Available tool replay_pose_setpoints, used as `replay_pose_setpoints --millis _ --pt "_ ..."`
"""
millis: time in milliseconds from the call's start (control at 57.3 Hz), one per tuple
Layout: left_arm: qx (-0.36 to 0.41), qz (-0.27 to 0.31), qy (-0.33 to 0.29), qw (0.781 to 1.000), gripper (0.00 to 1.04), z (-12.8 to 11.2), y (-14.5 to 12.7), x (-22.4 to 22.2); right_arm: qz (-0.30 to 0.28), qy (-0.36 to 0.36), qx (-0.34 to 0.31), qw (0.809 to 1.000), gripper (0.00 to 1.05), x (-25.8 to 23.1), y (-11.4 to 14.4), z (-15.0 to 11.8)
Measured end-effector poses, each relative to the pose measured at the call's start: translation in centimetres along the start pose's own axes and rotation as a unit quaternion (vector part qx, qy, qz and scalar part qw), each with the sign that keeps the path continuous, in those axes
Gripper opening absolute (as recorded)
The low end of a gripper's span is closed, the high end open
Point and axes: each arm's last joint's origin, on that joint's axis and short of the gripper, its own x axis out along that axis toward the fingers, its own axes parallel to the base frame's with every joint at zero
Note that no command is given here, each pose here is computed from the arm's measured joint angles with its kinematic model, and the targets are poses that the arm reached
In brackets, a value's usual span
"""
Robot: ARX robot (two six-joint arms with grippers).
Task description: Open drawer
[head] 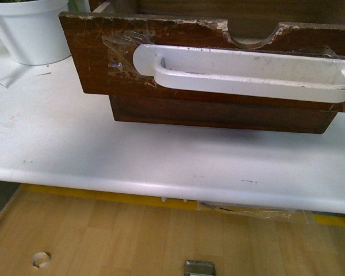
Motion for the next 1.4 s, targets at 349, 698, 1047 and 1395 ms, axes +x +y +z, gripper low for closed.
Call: replay_pose_setpoints --millis 349,698,1047,1395 --pt "-0.150 0.336 0.046 0.929 0.99 -5.1 -1.7 -7.4 -0.152 -0.036 0.180 0.971 0.96 -4.3 4.1 -3.5" --pt "-0.262 0.492 0.108 0.823 0.99 -11.0 -5.8 -13.0 -0.198 -0.050 0.283 0.937 0.96 -6.2 7.6 -5.8" --pt "-0.311 0.310 0.003 0.899 0.69 -11.6 -7.0 -12.9 -0.386 -0.024 0.265 0.883 0.68 -5.5 8.7 -6.0" --pt "-0.321 0.294 -0.005 0.900 0.09 -12.2 -9.4 -12.5 -0.419 -0.019 0.263 0.869 0.10 -5.6 9.5 -6.9"
